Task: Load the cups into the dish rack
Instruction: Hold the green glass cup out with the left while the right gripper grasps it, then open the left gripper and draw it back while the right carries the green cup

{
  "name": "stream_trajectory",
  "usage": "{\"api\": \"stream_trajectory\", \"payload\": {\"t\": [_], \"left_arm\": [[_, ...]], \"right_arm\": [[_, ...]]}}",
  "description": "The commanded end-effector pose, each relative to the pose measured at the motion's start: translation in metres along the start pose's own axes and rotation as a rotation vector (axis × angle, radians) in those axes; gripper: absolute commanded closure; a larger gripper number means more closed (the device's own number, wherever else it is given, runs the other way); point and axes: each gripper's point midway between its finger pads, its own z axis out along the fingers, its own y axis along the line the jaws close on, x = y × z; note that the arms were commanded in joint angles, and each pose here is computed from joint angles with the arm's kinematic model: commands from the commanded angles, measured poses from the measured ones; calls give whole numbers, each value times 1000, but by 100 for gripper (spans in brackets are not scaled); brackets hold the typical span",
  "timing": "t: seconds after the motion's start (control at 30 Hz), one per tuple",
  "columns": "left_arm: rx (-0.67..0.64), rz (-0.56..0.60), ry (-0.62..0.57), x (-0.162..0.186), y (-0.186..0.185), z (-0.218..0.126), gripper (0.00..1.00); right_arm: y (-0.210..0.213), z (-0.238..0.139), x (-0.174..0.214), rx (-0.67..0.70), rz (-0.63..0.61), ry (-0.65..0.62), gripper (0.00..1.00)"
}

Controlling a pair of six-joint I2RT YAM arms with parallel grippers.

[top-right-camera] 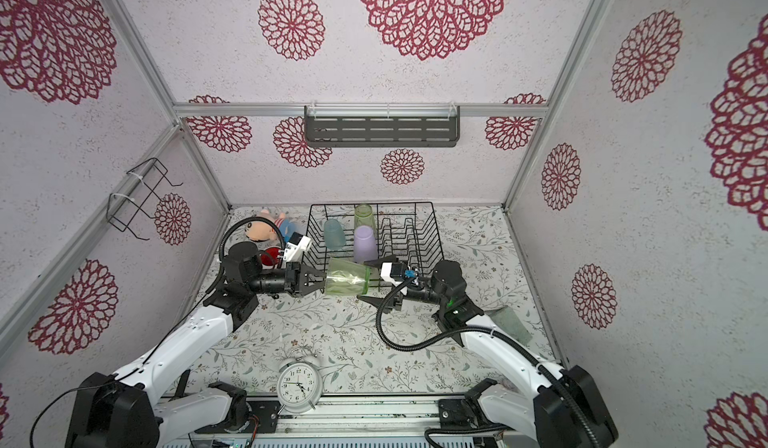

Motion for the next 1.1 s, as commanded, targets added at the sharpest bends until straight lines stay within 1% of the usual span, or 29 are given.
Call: {"api": "stream_trajectory", "payload": {"t": [0.0, 0.27, 0.43, 0.47, 0.53, 0.63, 0.7, 0.73, 0.77, 0.83, 0.93, 1.03, 1.07], "left_arm": [[27, 29, 23, 2, -4, 4, 100], [12, -2, 26, 1, 8, 7, 100], [9, -3, 20, 0, 10, 7, 100], [7, -4, 19, 0, 11, 7, 92], [-10, -18, 8, -2, 16, 5, 68], [-60, -57, -44, -9, 33, -7, 46], [-136, -101, -112, -17, 55, -21, 34], [-181, -130, -140, -19, 67, -28, 30], [-222, -165, -170, -20, 79, -35, 29], [-267, -213, -222, -21, 94, -49, 28], [-343, -236, -307, -24, 105, -73, 26], [-483, -238, -390, -23, 112, -102, 24], [-542, -254, -422, -22, 116, -114, 22]], "right_arm": [[3, 3, -35, -42, -48, -105, 22], [8, 6, -41, -73, -24, -171, 23], [1, 12, -37, -53, 1, -164, 29], [-3, 12, -37, -36, 14, -165, 30], [-9, 14, -36, -12, 49, -160, 32], [-23, 22, -30, 24, 141, -104, 36], [-35, 28, -23, 61, 209, -34, 37], [-38, 31, -19, 71, 228, 1, 39], [-41, 35, -14, 85, 241, 48, 40], [-45, 44, -6, 86, 251, 136, 41], [-61, 53, 9, 149, 308, 279, 43], [-76, 62, 21, 212, 382, 412, 46], [-82, 64, 25, 235, 411, 453, 47]]}}
